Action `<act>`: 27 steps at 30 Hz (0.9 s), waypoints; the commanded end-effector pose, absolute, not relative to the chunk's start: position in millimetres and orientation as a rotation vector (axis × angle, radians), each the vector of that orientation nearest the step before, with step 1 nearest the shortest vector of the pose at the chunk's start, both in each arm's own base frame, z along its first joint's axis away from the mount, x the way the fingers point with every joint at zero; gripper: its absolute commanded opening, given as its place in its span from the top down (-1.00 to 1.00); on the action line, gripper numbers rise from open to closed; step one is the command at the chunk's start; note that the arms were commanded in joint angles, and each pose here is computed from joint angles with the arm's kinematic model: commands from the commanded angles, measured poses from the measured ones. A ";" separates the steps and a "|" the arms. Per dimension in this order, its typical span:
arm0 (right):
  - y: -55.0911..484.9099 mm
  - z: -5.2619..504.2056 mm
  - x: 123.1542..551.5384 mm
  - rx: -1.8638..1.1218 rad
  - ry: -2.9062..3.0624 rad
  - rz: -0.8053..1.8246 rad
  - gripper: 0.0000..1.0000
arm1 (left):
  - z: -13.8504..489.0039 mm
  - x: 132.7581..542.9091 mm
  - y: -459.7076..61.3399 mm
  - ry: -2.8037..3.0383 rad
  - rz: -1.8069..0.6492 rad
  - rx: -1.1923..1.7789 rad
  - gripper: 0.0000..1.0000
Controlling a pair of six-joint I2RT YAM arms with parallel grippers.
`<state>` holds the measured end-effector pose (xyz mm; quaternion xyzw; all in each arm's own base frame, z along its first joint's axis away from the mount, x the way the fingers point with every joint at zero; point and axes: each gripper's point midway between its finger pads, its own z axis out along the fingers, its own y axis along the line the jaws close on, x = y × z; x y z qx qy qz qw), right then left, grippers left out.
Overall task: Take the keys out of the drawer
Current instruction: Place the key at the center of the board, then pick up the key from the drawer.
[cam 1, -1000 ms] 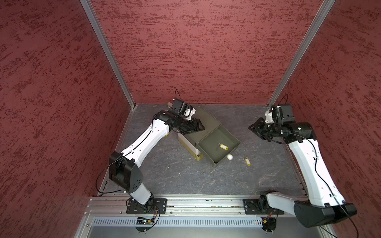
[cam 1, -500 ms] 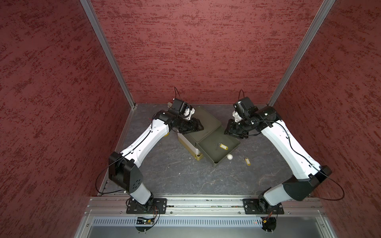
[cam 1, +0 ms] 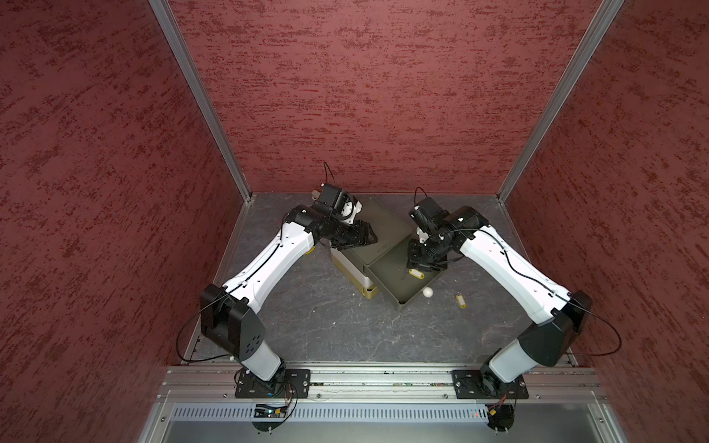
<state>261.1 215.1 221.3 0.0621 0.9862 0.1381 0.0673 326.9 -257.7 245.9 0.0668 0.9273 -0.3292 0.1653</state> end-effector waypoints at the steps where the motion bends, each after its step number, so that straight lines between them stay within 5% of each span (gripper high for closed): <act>1: 219.6 213.2 273.0 0.195 2.943 0.401 0.23 | 249.2 324.8 -252.7 2.644 -0.914 0.206 -0.37; 16: 218.6 182.2 295.5 0.254 2.952 0.329 0.20 | 252.4 320.8 -251.7 2.632 -0.929 0.211 -0.38; 27: 214.6 170.7 295.5 0.265 2.973 0.301 0.21 | 315.2 305.0 -267.1 2.376 -1.028 0.439 -0.40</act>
